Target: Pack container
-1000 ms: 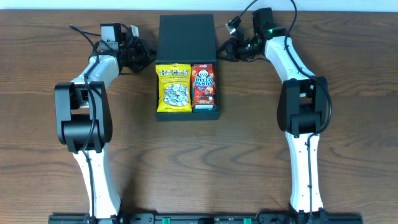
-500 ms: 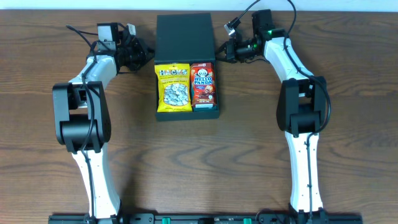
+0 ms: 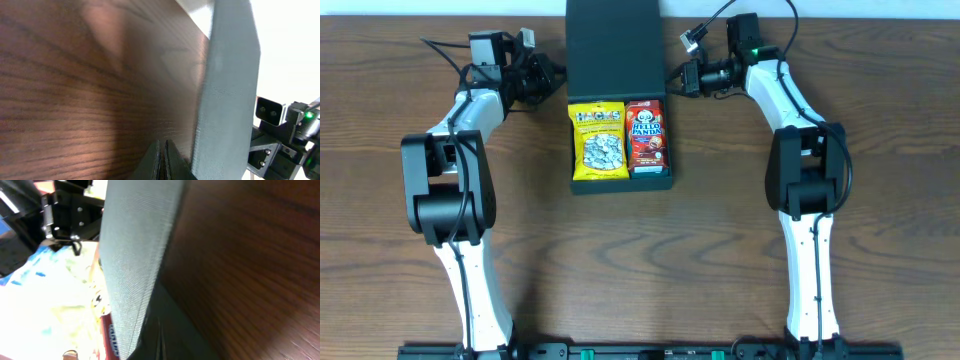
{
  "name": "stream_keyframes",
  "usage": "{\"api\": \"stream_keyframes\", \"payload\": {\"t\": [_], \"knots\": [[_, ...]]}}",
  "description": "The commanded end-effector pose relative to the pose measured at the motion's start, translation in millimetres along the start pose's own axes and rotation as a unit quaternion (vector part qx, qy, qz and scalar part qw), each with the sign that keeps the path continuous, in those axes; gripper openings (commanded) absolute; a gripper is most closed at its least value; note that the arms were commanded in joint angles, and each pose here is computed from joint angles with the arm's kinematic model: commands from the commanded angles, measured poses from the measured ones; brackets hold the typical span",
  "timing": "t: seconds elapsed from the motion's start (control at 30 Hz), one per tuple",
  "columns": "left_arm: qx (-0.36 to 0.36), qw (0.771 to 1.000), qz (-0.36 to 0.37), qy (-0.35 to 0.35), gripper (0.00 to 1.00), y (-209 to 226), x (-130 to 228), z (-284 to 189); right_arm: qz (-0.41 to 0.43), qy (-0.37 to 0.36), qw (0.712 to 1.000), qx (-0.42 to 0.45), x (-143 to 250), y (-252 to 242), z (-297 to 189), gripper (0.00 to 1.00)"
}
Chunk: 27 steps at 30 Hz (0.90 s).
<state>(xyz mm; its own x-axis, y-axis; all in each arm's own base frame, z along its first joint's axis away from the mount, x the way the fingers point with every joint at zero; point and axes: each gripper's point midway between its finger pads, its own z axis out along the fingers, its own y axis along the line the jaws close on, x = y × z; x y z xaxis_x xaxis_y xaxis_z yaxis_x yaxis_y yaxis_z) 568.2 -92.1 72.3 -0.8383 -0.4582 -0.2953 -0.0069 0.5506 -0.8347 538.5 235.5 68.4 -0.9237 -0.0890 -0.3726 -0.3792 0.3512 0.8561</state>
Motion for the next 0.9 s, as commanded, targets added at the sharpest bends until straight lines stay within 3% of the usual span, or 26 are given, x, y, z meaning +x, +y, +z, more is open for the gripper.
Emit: {"api": "stream_keyframes", "payload": {"t": [0.0, 0.37, 0.87], "knots": [[0.047, 0.998, 0.024, 0.029, 0.06, -19, 9, 5, -0.042, 0.010, 0.996, -0.083, 4, 30, 6, 0.01], [0.137, 0.983, 0.091, 0.077, 0.06, -46, 28, -4, -0.073, 0.009, 0.986, -0.147, 4, 52, 1, 0.01], [0.165, 0.978, 0.103, 0.070, 0.06, -48, 18, -19, -0.093, 0.005, 0.975, -0.203, 1, 70, -10, 0.01]]}}
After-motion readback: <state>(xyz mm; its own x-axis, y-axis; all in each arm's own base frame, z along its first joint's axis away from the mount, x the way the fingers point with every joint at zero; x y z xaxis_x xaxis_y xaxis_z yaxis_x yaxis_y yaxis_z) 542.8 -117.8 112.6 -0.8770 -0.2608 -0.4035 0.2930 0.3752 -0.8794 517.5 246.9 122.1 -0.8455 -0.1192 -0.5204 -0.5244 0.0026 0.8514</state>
